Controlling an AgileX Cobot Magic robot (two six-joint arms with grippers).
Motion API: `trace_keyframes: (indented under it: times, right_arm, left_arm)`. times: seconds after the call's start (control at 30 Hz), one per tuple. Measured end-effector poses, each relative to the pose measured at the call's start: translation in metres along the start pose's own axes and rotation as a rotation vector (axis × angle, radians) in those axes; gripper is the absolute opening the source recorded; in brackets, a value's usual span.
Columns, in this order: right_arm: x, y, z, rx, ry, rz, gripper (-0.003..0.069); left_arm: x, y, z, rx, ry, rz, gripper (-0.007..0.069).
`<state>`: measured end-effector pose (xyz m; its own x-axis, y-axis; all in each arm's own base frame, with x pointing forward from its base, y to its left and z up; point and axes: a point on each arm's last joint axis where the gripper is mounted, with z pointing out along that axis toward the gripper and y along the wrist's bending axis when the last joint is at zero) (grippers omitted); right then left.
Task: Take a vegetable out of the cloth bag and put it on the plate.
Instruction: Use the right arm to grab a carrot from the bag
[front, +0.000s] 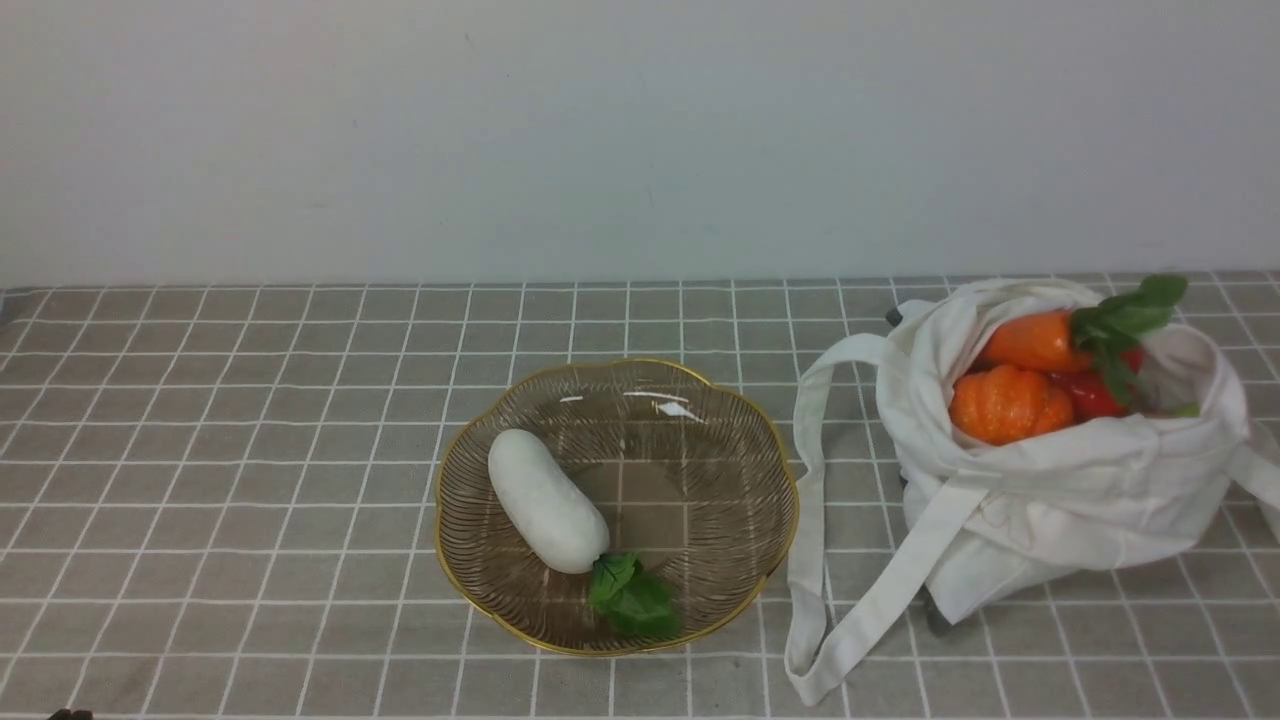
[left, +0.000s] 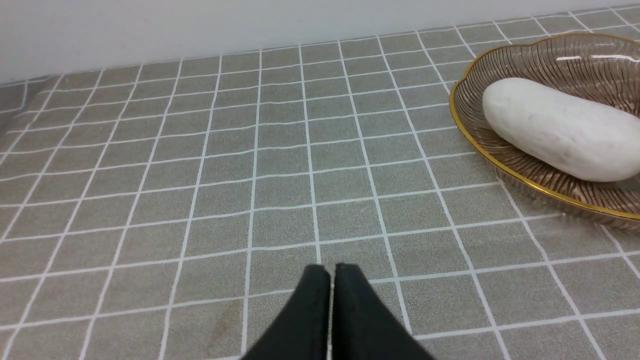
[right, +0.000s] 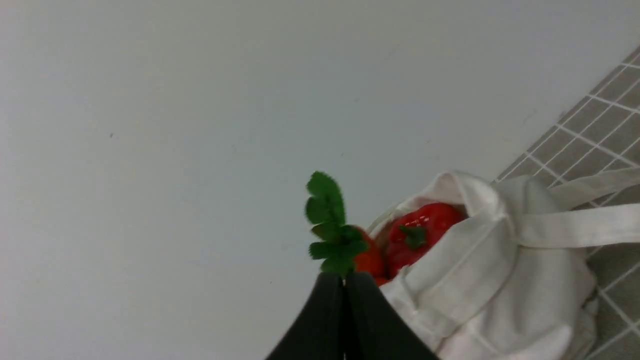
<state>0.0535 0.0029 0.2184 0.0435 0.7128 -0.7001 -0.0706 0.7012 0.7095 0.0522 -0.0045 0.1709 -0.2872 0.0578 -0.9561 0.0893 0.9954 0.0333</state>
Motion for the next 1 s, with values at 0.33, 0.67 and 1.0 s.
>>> trace_keyframes:
  times: [0.33,0.67,1.0]
  right_arm:
    - [-0.052,0.083,0.047,-0.027,0.464,-0.44,-0.0013]
    - [-0.064,0.079,0.185,0.16,0.89,-0.605,-0.0006]
    - [-0.051,0.067,0.278,0.179,1.081,-0.53,0.023]
  left_arm:
    - [0.0,0.0,0.0,0.0,0.0,0.0,-0.0005]
    - [0.0,0.0,0.0,0.0,0.0,0.0,-0.0005]
    - [0.0,0.0,0.0,0.0,0.0,0.0,-0.0005]
